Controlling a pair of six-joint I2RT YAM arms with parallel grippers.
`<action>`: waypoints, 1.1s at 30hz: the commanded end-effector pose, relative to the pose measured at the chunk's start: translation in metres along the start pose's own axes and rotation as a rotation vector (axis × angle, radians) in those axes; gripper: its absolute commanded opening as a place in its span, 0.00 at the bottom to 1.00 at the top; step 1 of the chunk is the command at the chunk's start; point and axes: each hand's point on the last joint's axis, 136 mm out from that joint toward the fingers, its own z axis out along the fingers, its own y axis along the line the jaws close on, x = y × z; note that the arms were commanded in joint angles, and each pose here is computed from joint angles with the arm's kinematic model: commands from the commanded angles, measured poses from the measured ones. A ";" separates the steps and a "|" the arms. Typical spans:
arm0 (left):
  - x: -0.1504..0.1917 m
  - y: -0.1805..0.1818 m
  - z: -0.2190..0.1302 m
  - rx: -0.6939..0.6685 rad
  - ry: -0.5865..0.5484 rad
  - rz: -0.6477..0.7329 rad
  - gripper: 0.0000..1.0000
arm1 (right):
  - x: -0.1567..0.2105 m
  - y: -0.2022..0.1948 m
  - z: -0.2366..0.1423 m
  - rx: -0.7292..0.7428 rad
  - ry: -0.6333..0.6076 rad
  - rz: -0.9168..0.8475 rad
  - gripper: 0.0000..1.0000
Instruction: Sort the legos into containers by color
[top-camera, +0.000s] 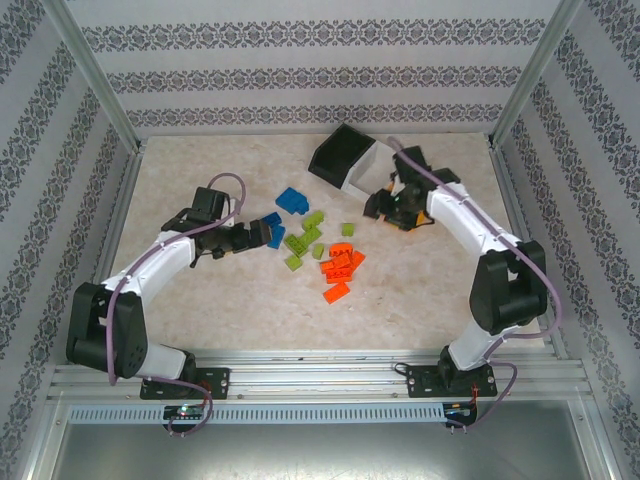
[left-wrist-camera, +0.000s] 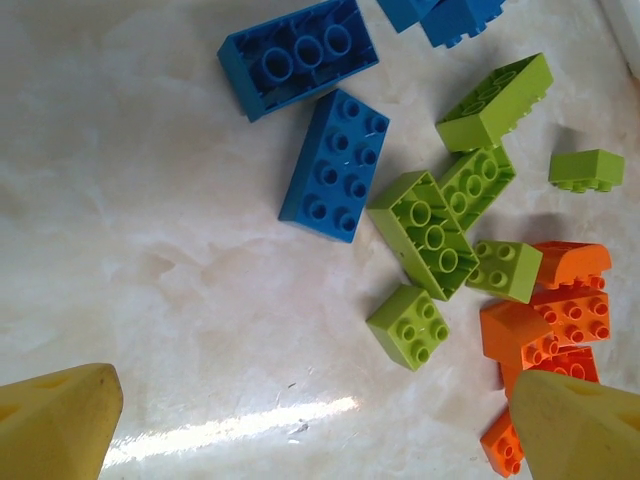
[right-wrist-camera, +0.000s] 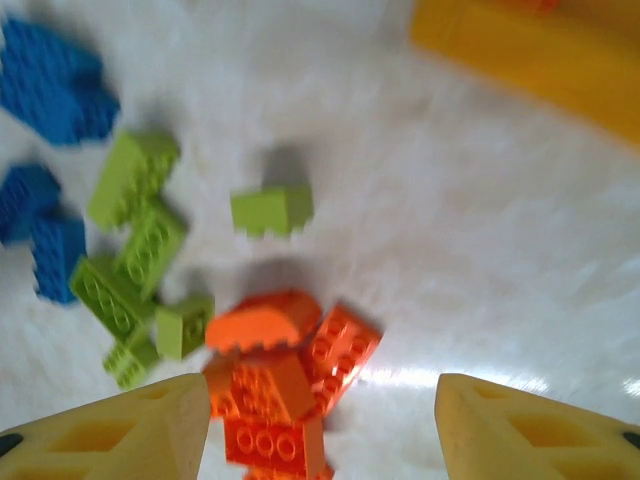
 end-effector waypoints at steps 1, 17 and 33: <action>0.003 0.004 -0.002 0.012 -0.012 -0.043 1.00 | 0.036 0.014 0.012 -0.019 0.081 -0.053 0.63; 0.004 0.004 -0.004 0.024 -0.021 -0.078 1.00 | 0.103 0.027 0.063 0.055 0.272 -0.192 0.69; 0.011 0.009 0.001 0.020 -0.007 -0.100 1.00 | 0.095 0.022 0.083 0.111 0.297 -0.160 0.68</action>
